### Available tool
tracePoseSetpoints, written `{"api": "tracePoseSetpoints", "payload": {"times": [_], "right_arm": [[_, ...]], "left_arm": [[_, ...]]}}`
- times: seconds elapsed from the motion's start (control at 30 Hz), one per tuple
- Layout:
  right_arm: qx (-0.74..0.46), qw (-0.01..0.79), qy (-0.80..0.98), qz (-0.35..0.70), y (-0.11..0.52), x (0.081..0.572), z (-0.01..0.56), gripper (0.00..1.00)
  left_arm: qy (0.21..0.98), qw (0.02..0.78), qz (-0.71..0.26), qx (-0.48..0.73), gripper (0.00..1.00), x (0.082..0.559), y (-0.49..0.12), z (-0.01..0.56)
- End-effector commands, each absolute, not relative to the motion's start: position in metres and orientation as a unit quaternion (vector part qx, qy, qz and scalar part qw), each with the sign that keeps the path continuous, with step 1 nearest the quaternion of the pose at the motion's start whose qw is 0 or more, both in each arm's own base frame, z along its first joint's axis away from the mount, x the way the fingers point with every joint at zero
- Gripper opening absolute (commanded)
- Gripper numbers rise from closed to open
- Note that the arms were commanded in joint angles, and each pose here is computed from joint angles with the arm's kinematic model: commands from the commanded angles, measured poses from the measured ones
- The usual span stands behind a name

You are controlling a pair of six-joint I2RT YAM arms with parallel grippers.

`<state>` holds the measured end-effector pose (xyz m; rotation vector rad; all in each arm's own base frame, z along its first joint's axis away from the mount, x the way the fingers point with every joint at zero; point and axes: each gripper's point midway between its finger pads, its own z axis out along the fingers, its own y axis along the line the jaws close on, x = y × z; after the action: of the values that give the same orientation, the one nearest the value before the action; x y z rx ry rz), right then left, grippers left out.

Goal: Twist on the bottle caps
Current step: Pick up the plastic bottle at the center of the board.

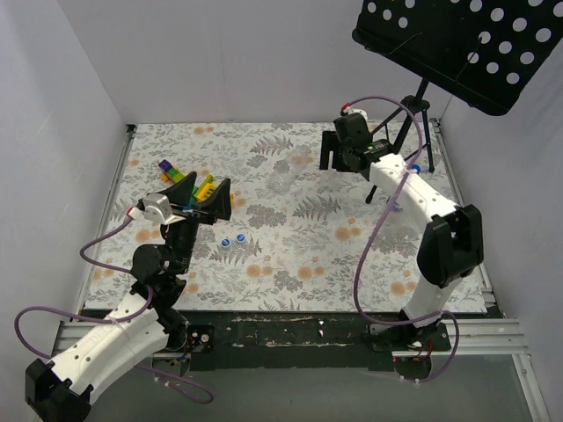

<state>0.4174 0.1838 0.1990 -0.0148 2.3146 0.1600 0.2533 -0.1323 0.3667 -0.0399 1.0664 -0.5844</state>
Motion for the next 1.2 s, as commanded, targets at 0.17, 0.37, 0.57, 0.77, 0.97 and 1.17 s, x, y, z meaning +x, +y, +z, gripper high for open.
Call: {"api": "tracePoseSetpoints", "payload": {"times": [0.17,0.37,0.57,0.77,0.97,1.17], "right_arm": [[0.101,0.433,0.896,-0.007,0.191,0.49,0.155,0.93],[0.116,0.407,0.906,-0.024,0.199,0.507,0.12,0.92],[0.14,0.391,0.907,-0.065,0.182,0.502,0.086,0.88],[0.132,0.368,0.917,-0.078,0.174,0.497,0.065,0.75],[0.124,0.343,0.93,-0.057,0.174,0.493,0.051,0.79],[0.117,0.331,0.935,-0.048,0.172,0.489,0.042,0.79]], "left_arm": [[0.529,0.809,-0.255,-0.025,0.98,0.264,-0.131,0.366],[0.53,0.809,-0.252,-0.029,0.98,0.265,-0.129,0.365],[0.528,0.808,-0.258,-0.031,0.98,0.264,-0.127,0.367],[0.529,0.805,-0.268,-0.031,0.98,0.265,-0.129,0.367],[0.531,0.797,-0.285,-0.033,0.98,0.269,-0.13,0.365],[0.541,0.792,-0.282,-0.023,0.98,0.275,-0.133,0.36]]}}
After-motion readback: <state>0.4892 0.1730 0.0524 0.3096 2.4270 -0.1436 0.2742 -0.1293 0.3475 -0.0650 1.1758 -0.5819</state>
